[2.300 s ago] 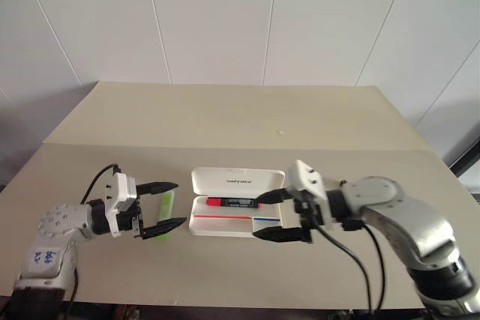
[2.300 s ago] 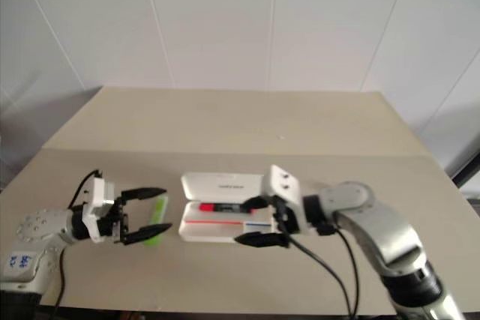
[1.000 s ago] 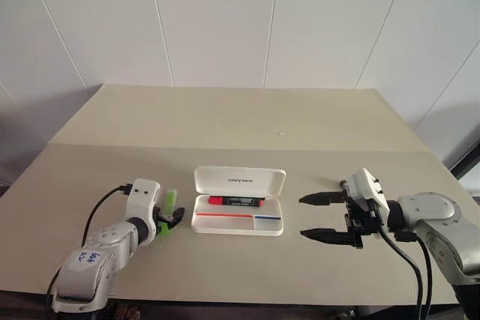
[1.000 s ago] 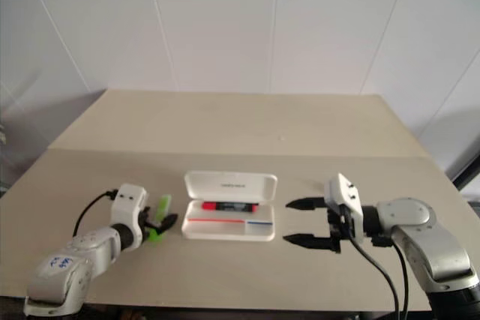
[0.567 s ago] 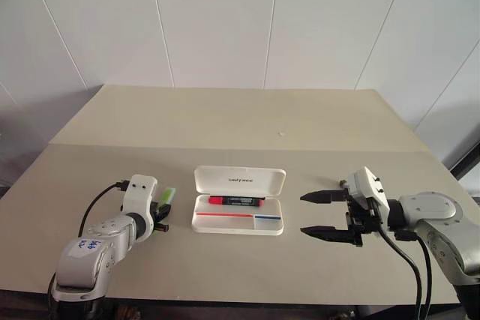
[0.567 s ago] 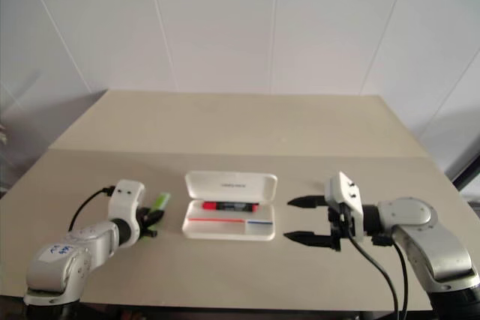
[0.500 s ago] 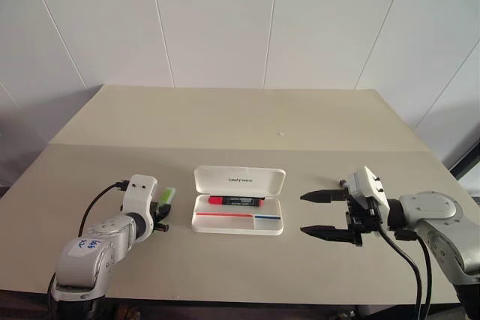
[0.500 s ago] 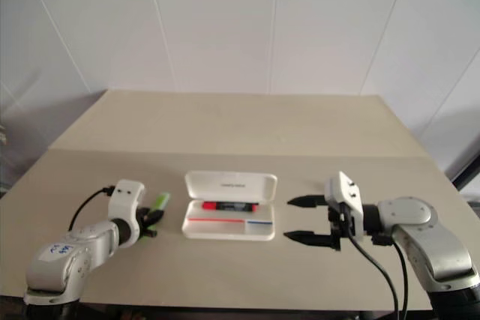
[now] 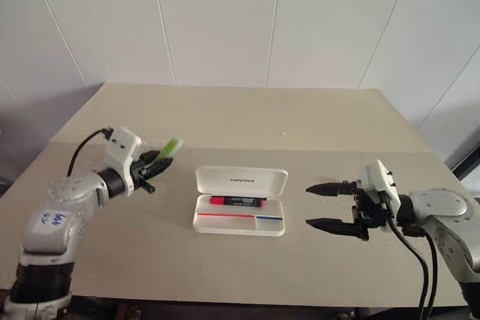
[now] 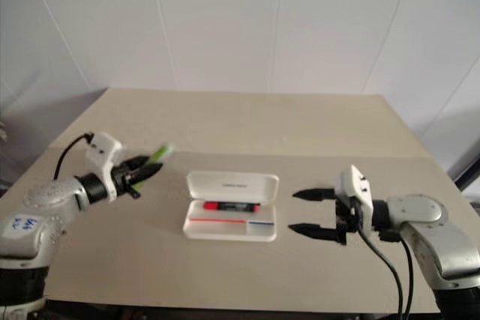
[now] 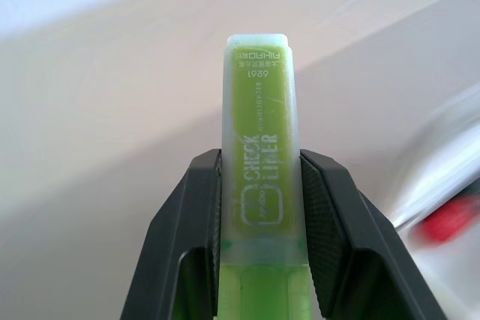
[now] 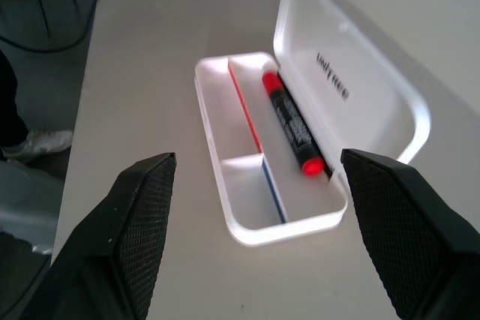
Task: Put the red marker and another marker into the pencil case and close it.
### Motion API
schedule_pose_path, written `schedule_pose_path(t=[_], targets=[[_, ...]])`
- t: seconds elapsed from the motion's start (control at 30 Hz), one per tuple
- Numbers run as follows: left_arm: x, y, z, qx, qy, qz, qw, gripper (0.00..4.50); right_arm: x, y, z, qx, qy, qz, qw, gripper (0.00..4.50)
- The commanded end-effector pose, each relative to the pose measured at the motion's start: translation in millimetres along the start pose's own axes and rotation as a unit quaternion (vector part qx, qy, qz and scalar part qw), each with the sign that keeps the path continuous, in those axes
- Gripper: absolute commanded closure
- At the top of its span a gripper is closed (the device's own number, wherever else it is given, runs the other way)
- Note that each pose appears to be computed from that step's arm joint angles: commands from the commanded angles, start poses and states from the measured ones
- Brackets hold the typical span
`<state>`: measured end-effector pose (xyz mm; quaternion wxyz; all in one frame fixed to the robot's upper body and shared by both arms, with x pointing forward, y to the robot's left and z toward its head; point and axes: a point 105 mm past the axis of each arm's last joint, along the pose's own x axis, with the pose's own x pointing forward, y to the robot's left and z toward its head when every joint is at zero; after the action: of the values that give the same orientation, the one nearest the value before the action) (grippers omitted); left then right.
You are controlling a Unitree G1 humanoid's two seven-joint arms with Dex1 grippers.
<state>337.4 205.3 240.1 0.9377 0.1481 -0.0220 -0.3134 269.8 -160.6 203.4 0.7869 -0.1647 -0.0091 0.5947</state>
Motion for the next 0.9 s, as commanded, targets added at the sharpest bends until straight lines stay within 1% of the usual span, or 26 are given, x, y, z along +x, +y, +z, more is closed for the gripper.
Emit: schedule_pose_path(t=[0.03,0.1,0.17,0.27,0.33,0.47,0.6,0.67,0.77,0.9], targets=[[-2,-22,37,0.065,-0.053,-0.120,0.989,3.42,-9,0,15,-0.030,-0.037,-0.006,0.999,0.00],[-1,-40,51,0.089,-0.078,-0.197,0.973,3.42,-10,0,17,-0.035,-0.046,-0.010,0.998,0.00],[-3,-58,57,0.093,-0.091,-0.273,0.953,3.42,-10,0,17,-0.037,-0.049,-0.013,0.998,0.00],[-6,-84,46,0.085,-0.060,-0.371,0.923,3.42,-10,2,16,-0.037,-0.050,-0.022,0.998,0.00],[-6,-93,36,0.083,-0.035,-0.406,0.909,3.42,-10,3,15,-0.036,-0.048,-0.027,0.998,0.00],[5,-99,13,0.096,0.016,-0.430,0.898,3.42,-13,6,12,-0.031,-0.042,-0.041,0.998,0.00],[15,-102,-2,0.115,0.042,-0.442,0.889,3.42,-15,9,10,-0.027,-0.039,-0.048,0.998,0.00],[30,-103,-10,0.134,0.058,-0.436,0.888,3.42,-16,10,9,-0.025,-0.038,-0.054,0.998,0.00],[51,-107,-21,0.145,0.075,-0.431,0.888,3.42,-16,11,8,-0.024,-0.036,-0.062,0.997,0.00],[58,-113,-28,0.152,0.082,-0.444,0.879,3.42,-17,12,7,-0.022,-0.034,-0.070,0.997,0.00]])
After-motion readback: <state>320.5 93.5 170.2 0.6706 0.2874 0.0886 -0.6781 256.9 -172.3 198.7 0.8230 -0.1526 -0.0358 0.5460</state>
